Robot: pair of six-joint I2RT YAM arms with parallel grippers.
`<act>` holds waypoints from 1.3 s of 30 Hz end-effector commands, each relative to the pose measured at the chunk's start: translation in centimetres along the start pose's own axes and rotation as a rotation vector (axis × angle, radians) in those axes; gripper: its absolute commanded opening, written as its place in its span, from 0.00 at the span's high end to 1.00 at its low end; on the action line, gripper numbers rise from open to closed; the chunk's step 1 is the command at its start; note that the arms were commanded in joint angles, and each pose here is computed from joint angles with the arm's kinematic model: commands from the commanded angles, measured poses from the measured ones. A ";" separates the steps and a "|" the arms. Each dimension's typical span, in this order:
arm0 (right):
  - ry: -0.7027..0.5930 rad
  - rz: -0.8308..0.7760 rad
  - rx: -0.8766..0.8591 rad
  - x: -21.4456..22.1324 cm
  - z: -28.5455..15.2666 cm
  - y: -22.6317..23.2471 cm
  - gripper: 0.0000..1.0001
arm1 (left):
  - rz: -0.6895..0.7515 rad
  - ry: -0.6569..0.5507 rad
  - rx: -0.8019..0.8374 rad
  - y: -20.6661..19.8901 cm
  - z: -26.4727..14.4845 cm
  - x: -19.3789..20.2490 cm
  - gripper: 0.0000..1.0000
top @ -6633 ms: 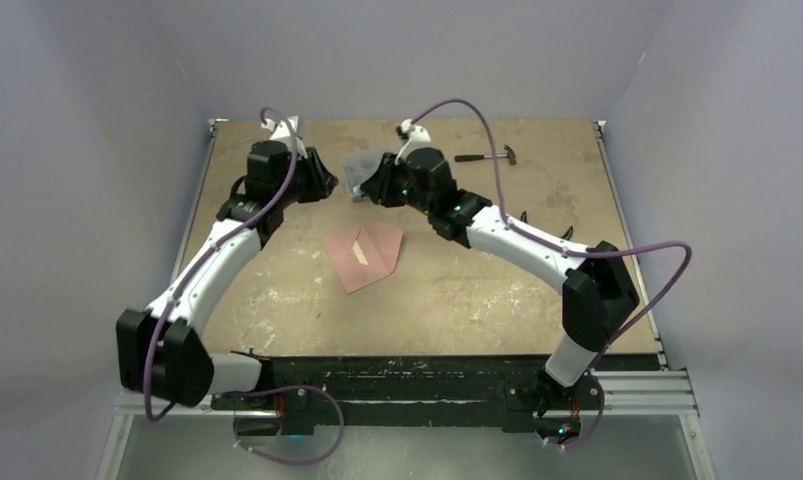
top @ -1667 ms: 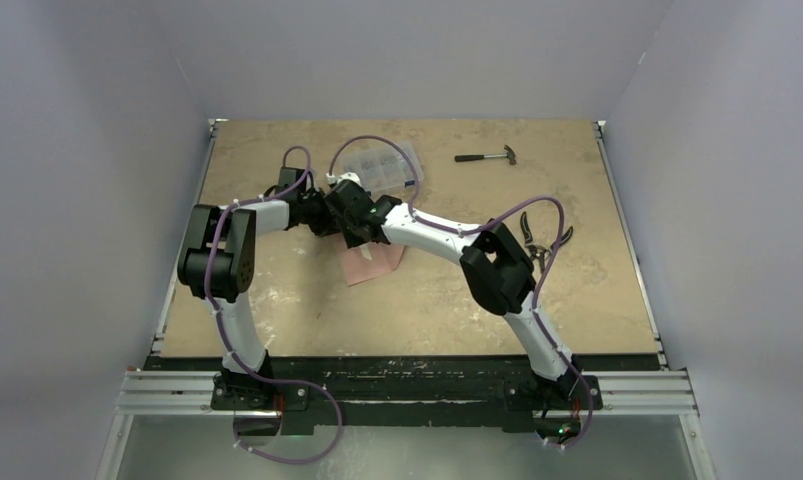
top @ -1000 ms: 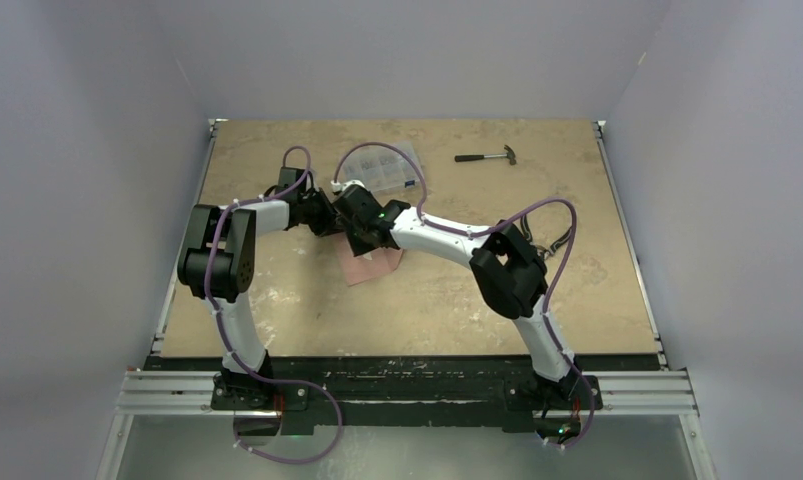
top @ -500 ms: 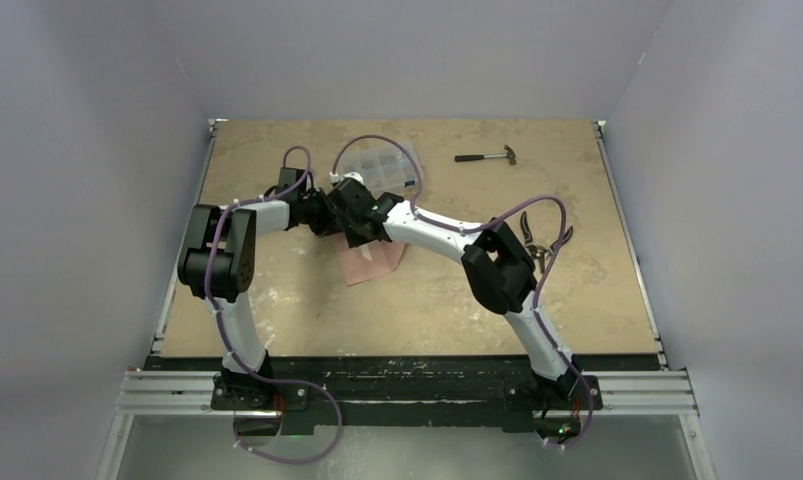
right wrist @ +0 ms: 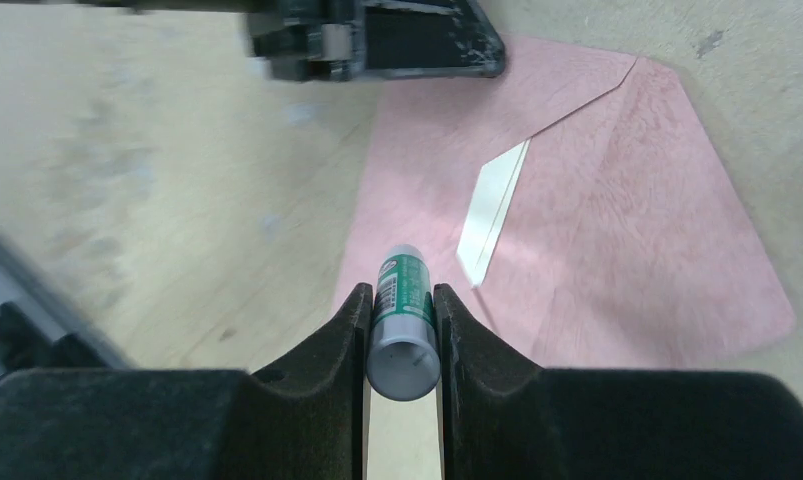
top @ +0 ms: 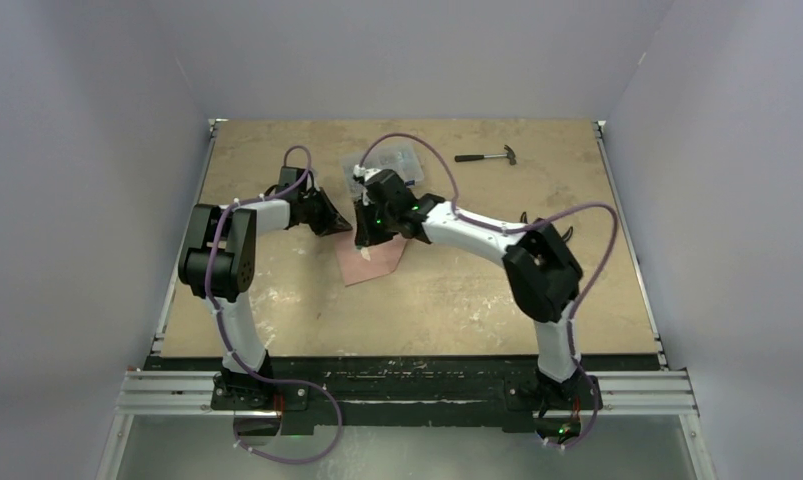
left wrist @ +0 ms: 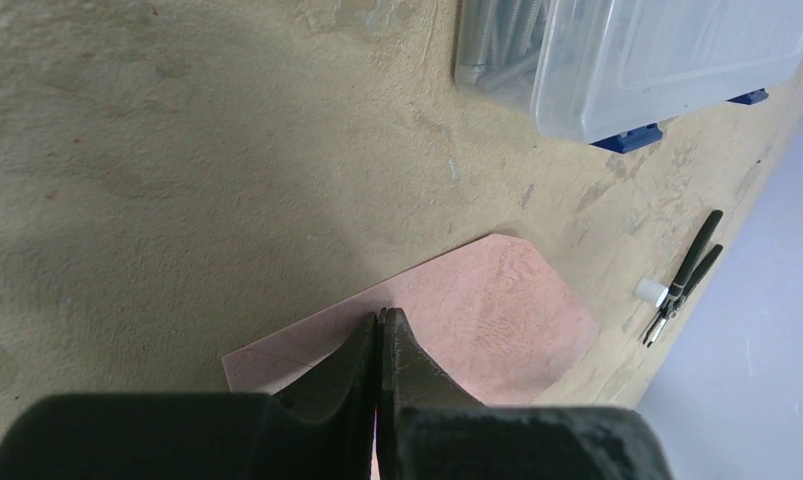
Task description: Place the letter into the envelope and seal it
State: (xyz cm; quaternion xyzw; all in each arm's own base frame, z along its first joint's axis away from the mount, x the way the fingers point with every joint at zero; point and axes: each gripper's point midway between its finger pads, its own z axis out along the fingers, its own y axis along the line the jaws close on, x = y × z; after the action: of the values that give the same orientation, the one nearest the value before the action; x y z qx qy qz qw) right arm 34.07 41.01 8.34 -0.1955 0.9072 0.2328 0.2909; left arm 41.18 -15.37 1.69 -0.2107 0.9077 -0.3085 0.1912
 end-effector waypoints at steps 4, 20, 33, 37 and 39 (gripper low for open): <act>-0.288 0.081 -0.355 -7.4 -11.7 2.8 1.00 | 0.018 0.029 -0.060 0.8 -0.7 0.8 1.00; -0.435 0.621 -0.418 -6.2 -16.4 -6.0 1.00 | 0.216 -0.132 0.230 -8.7 -7.8 -2.2 0.30; -0.398 0.817 -0.222 -3.4 -12.4 -16.5 1.00 | 0.175 -0.009 0.185 -6.5 -5.9 0.6 0.26; -0.256 0.763 -0.214 -2.9 -9.0 -18.7 1.00 | 0.175 0.009 0.161 -5.9 -5.2 0.9 0.28; -0.204 0.745 -0.219 -3.0 -7.3 -19.1 1.00 | 0.177 0.012 0.144 -5.5 -5.0 0.8 0.29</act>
State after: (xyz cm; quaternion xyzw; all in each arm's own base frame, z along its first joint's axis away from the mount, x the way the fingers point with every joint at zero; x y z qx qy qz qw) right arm 41.01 20.71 9.99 0.2077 0.8350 0.4267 0.2785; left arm 39.97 -17.21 9.38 -0.1284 0.8933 -0.3609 0.2352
